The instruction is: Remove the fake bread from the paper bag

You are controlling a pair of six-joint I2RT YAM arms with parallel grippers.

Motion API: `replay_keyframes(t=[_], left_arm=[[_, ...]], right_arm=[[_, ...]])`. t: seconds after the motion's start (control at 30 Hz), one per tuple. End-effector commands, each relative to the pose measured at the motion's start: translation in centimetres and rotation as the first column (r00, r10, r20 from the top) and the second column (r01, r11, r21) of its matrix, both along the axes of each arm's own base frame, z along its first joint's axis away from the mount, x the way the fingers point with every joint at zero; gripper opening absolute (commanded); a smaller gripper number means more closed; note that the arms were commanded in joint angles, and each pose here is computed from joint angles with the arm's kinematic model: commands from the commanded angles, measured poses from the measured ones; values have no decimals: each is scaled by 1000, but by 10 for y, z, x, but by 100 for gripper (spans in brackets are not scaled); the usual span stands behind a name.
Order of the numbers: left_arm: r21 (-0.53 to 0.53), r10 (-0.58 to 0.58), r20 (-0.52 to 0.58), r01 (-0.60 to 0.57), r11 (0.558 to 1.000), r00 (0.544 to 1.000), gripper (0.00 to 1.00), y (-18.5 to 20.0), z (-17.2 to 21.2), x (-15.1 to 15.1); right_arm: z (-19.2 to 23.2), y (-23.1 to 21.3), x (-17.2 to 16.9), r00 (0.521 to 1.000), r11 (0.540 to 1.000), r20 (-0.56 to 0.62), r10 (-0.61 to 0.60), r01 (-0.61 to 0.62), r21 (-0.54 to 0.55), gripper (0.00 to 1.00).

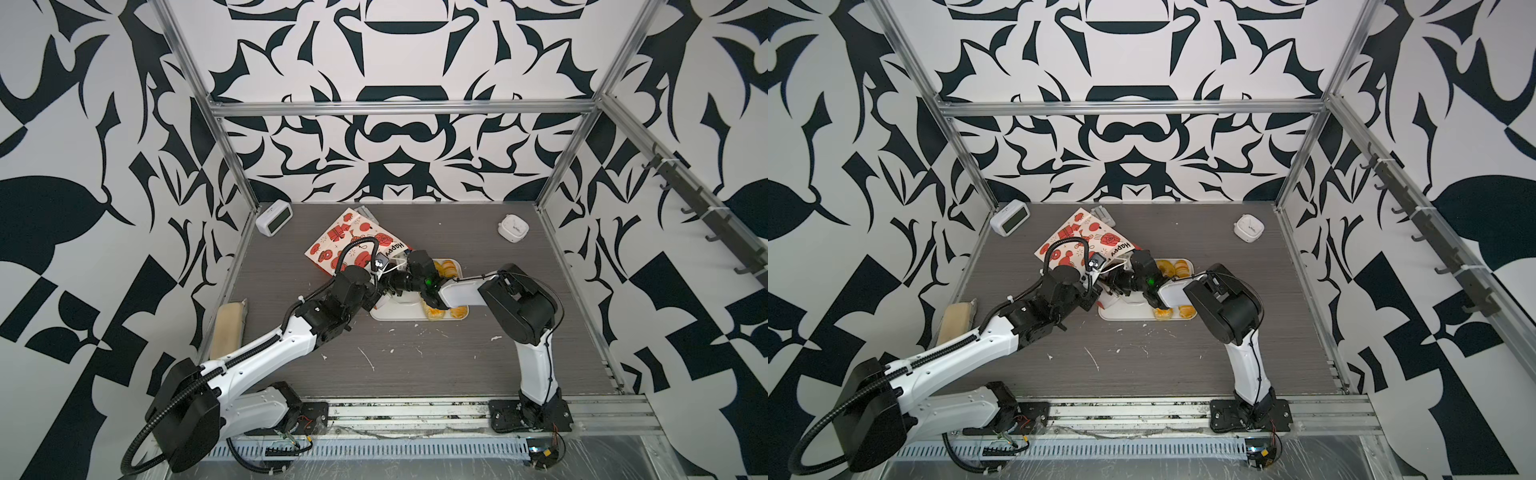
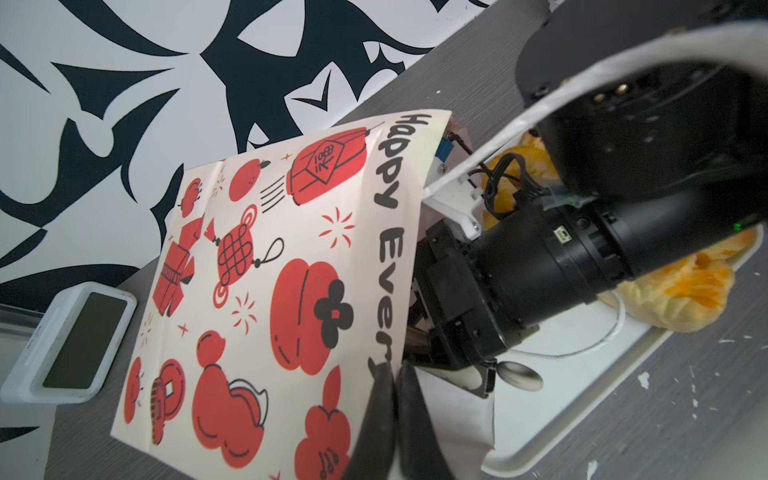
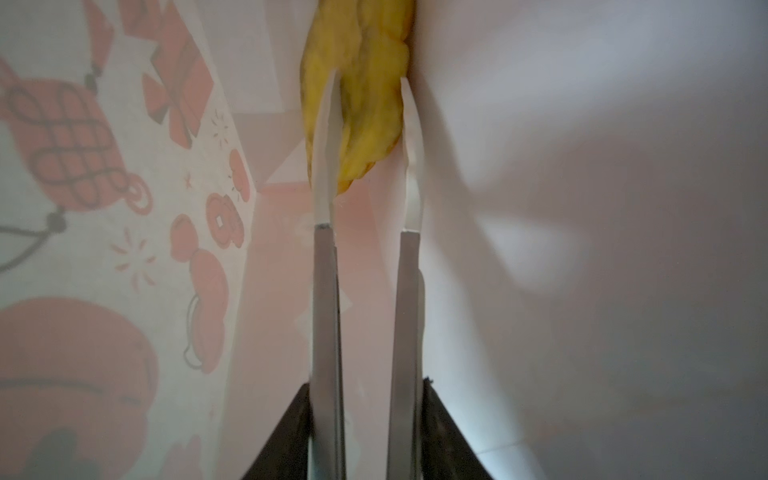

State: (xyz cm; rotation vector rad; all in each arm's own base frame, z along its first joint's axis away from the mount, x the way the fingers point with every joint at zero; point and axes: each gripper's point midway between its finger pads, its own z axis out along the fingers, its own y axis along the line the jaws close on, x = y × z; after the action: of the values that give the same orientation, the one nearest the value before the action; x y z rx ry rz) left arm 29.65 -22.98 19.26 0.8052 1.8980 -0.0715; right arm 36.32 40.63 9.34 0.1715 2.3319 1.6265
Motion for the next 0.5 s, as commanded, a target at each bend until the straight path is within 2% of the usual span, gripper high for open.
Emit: replay_keyframes(t=[0.0,0.3,0.4,0.47], left_arm=[[-27,-30,-11,29,999,999,0,-7,3,-3],[-28,-31,-11,31,999,999,0,-7,4,-3],[-28,-29,-9,29,999,1000,0,-6,5,-4],[-26,-25,-10,24,999,1000,0,-4,4,-4]], right_arm=[[40,9,14,994,998,105,-9,2,64,41],[40,13,18,994,998,106,-6,-1,66,39],[40,13,17,994,998,108,-6,-1,68,34],[39,12,17,994,998,108,-7,-1,67,27]])
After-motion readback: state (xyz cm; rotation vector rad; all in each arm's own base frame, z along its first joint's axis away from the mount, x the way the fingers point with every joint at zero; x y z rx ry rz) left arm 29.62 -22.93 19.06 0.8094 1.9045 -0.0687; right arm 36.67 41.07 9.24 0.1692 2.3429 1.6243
